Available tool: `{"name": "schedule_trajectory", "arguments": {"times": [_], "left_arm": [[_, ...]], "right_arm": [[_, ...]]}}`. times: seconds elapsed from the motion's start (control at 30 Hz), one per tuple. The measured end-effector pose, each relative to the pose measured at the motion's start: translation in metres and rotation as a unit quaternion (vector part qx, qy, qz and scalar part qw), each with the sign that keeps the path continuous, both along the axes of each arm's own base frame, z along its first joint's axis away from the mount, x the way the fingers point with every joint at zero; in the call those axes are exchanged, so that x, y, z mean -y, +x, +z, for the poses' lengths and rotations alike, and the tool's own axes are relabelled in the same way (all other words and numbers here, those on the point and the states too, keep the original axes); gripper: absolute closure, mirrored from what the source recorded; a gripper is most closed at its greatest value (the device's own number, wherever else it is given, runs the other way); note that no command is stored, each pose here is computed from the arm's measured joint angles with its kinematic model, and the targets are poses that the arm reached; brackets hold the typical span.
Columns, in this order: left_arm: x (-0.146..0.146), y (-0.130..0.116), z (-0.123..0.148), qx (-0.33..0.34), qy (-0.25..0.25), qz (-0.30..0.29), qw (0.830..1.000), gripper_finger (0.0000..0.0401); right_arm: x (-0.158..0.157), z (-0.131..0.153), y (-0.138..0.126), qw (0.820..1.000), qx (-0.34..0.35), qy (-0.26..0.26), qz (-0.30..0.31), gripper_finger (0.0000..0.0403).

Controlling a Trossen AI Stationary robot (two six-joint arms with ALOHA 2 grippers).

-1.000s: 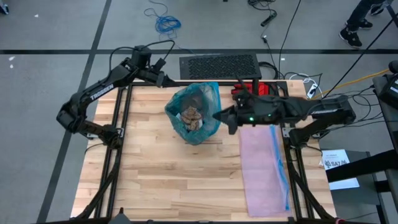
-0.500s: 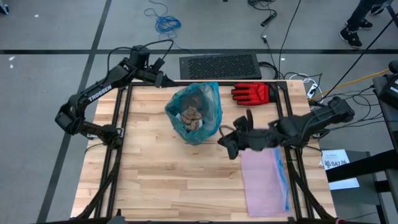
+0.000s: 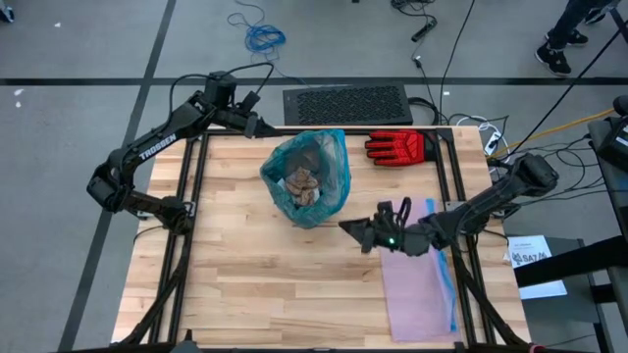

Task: Place trash/remove bag and relplace
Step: Remove the blue trash bag from the trash bin

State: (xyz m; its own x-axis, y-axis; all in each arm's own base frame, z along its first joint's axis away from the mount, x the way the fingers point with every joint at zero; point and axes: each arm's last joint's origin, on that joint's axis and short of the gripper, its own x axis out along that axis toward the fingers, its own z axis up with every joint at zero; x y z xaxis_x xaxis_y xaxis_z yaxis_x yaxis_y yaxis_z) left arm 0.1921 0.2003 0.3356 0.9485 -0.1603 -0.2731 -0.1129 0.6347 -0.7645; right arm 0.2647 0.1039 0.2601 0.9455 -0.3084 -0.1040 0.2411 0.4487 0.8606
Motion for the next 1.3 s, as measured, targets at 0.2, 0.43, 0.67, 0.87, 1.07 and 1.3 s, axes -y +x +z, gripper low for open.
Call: {"name": "schedule_trajectory", "arguments": {"times": [0.2, 0.43, 0.67, 0.87, 1.07, 1.3], "left_arm": [[0.001, -0.001, -0.002, -0.009, -0.014, -0.003, 1.0, 0.0401], [0.002, -0.001, -0.003, -0.012, -0.019, -0.004, 1.0, 0.0401], [0.002, -0.001, -0.003, -0.012, -0.02, -0.004, 1.0, 0.0401], [0.002, -0.001, -0.003, -0.012, -0.019, -0.005, 1.0, 0.0401], [0.002, -0.001, -0.003, -0.012, -0.019, -0.005, 1.0, 0.0401], [0.002, -0.001, -0.003, -0.011, -0.016, -0.006, 1.0, 0.0401]], "right_arm": [[0.015, 0.002, 0.008, 0.998, -0.002, -0.018, 0.053, 0.0396], [0.003, -0.005, 0.001, 0.996, -0.045, -0.065, 0.033, 0.037], [0.005, -0.015, -0.002, 0.996, -0.079, -0.038, 0.007, 0.0279], [0.017, -0.015, 0.002, 0.994, -0.088, -0.061, -0.017, 0.0194], [0.037, -0.014, 0.009, 0.992, -0.097, -0.078, -0.029, 0.0166], [0.054, 0.009, 0.019, 0.992, -0.007, -0.128, 0.013, 0.0259]]}}
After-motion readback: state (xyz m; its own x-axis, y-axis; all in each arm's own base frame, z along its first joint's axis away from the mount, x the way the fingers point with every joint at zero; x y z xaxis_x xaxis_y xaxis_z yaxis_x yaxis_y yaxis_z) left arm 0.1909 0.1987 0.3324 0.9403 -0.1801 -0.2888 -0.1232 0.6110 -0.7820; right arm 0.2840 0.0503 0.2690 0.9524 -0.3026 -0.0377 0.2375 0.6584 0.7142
